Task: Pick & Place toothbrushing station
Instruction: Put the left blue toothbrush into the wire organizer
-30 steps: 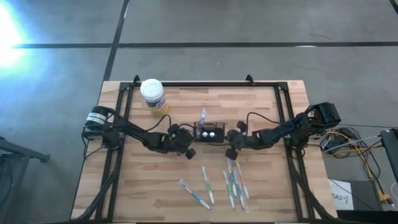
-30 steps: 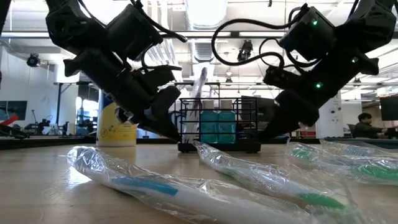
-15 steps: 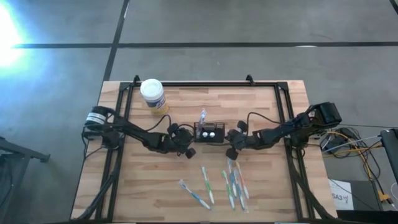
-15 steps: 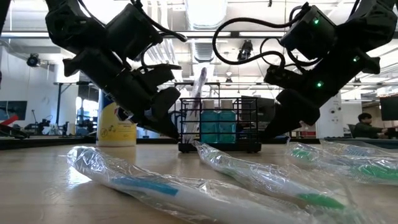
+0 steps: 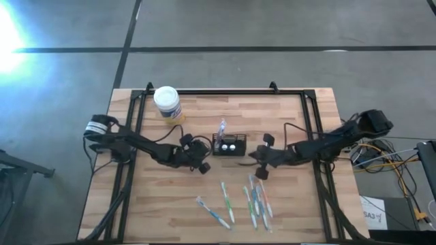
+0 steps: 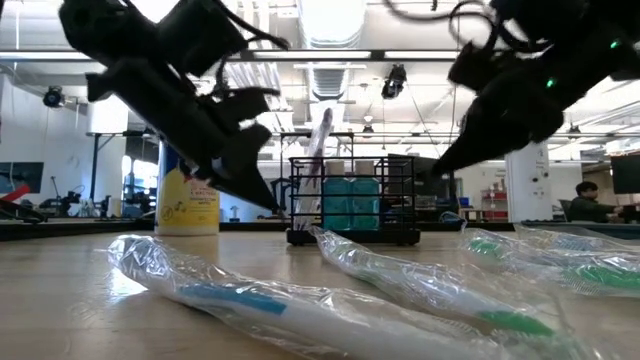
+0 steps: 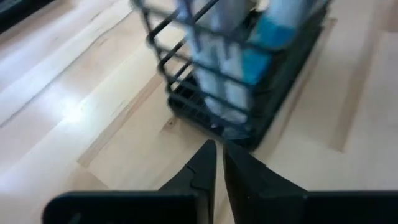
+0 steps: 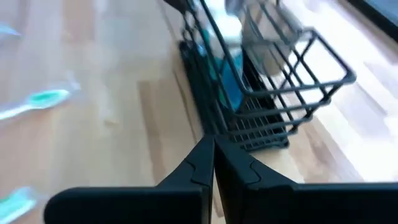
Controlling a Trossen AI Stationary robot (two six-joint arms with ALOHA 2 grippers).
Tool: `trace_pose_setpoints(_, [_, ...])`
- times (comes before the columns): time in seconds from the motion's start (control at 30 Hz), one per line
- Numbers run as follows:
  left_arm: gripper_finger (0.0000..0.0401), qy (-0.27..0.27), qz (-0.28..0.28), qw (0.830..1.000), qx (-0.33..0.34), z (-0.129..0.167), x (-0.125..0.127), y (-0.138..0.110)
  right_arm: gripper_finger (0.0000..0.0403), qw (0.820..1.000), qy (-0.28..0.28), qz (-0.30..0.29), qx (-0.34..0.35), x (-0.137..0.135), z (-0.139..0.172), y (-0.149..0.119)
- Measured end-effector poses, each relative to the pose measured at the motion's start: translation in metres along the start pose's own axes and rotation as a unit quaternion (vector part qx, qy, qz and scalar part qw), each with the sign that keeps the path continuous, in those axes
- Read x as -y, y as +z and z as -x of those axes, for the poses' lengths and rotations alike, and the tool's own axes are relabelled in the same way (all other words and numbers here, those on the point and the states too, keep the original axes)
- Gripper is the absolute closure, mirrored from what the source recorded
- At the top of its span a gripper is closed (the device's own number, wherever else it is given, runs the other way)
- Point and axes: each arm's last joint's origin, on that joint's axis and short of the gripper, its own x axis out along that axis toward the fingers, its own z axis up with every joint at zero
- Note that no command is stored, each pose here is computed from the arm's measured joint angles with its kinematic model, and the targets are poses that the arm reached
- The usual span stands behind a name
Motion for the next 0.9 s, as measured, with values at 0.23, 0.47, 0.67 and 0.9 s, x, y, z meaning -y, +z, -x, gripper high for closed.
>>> trace_pose_setpoints(0.23, [0.0349, -0.026, -0.067, 0.997, 0.038, 0.033, 0.011, 0.004, 0.0394, 0.996, 0.060, 0.031, 0.060, -0.009, 0.033, 0.011])
trace_pose_setpoints(0.47, [0.0359, -0.086, -0.129, 0.982, 0.111, 0.079, 0.003, 0.014, 0.0394, 0.973, 0.171, 0.060, 0.140, -0.014, 0.063, 0.029])
trace_pose_setpoints(0.67, [0.0390, -0.249, -0.189, 0.927, 0.209, 0.117, -0.021, 0.017, 0.0394, 0.942, 0.249, 0.087, 0.208, -0.014, 0.081, 0.041])
trace_pose_setpoints(0.9, [0.0394, -0.350, -0.194, 0.863, 0.308, 0.137, -0.061, -0.021, 0.0394, 0.940, 0.251, 0.087, 0.214, -0.017, 0.078, 0.043])
